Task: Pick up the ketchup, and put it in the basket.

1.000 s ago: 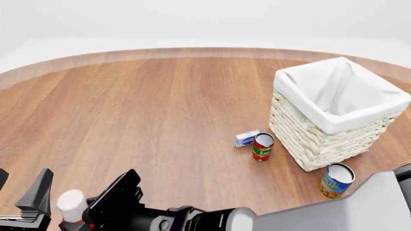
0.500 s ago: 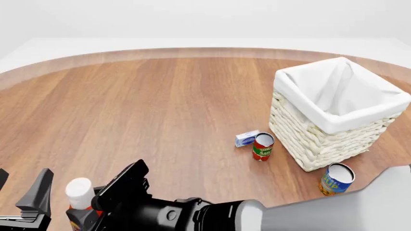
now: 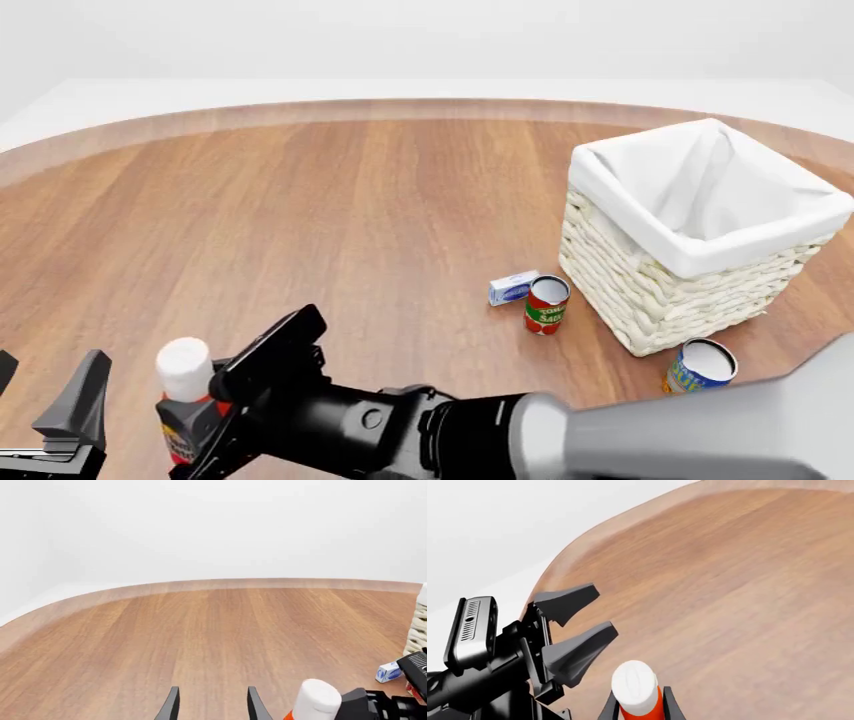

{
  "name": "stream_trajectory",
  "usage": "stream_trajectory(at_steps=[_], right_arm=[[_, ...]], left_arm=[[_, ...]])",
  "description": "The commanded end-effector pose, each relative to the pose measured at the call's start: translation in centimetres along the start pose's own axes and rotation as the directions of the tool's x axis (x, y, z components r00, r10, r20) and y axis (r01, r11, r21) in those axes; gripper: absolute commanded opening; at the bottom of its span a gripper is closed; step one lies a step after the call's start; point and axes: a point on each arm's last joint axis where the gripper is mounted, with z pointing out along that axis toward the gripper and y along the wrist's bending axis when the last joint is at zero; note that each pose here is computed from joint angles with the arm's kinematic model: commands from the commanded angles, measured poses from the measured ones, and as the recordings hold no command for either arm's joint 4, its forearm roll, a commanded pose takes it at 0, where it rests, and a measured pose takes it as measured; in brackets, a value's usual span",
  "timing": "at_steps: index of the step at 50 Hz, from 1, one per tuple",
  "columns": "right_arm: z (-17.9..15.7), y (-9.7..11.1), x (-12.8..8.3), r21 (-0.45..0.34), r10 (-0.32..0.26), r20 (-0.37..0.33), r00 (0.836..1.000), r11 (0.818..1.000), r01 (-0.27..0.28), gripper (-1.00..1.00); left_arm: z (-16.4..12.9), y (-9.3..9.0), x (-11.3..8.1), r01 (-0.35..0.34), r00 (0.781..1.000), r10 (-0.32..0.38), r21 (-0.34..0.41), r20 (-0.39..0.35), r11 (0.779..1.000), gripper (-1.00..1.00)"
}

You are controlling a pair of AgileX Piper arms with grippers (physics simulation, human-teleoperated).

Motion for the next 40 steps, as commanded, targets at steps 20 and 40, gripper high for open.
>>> stream_trajectory(at_steps=[20, 40], right_arm=[[-1.3, -2.7, -2.6, 0.061, 0.03, 0.077, 0.997, 0.998, -0.034, -1.0], [-3.0, -4.7, -5.1, 0.107, 0.04, 0.146, 0.988, 0.993, -0.056, -1.0]], left_arm=[[0.0, 0.0, 0.0, 0.0, 1.0, 0.0, 0.0, 0.0, 1.0, 1.0], [0.0, 0.0, 0.0, 0.0, 1.0, 0.0, 0.0, 0.0, 1.0, 1.0]])
